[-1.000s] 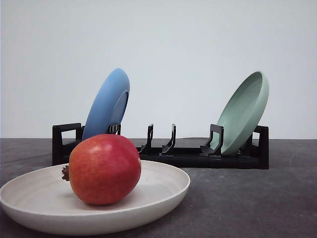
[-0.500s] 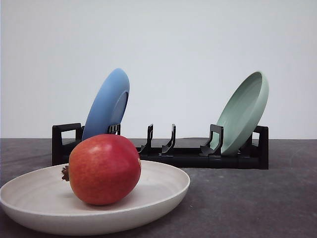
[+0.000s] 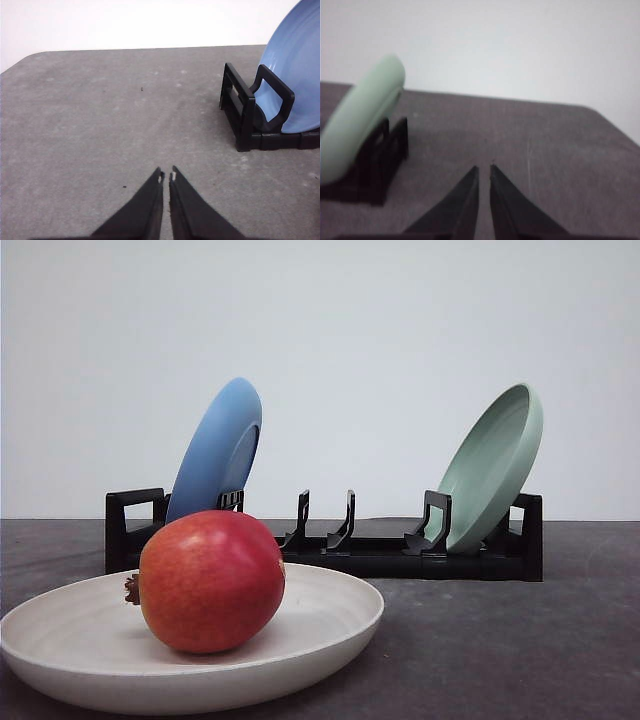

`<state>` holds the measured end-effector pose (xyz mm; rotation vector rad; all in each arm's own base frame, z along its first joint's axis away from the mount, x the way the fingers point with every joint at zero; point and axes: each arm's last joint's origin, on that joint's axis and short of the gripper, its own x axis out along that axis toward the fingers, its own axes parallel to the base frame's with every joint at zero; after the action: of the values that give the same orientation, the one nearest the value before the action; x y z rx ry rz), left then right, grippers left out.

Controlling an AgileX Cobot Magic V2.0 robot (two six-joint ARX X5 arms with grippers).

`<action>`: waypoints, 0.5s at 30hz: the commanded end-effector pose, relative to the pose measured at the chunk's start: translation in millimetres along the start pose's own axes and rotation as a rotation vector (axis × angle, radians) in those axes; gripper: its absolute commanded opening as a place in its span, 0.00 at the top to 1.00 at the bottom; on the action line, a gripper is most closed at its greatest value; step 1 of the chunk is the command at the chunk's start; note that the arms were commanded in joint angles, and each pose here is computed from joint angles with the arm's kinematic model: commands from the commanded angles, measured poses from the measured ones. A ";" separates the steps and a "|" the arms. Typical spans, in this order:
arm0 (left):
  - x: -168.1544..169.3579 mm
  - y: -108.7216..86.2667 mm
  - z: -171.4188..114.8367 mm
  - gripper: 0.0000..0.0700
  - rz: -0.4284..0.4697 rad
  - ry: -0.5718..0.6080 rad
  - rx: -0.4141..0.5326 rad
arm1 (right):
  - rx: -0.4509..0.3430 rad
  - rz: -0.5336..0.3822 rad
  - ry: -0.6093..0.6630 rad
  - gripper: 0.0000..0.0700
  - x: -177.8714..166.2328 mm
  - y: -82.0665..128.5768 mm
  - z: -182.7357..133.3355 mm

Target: Place pomegranate in white plate

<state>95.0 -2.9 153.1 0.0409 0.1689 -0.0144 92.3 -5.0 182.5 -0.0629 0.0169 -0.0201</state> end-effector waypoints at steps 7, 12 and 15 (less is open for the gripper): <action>1.2 0.0 -3.6 1.00 0.005 0.009 0.002 | 0.018 -0.003 0.074 0.95 4.8 1.0 -25.0; 1.2 0.0 -3.6 1.00 0.005 0.009 0.002 | 0.023 0.003 0.158 0.95 3.9 1.7 -33.0; 1.2 0.0 -3.6 1.00 0.005 0.009 0.002 | 0.033 0.010 0.159 0.95 3.9 2.5 -33.1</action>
<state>95.0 -2.9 153.2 0.0409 0.1685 -0.0144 95.7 -4.9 151.7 -0.0425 0.1641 -0.0151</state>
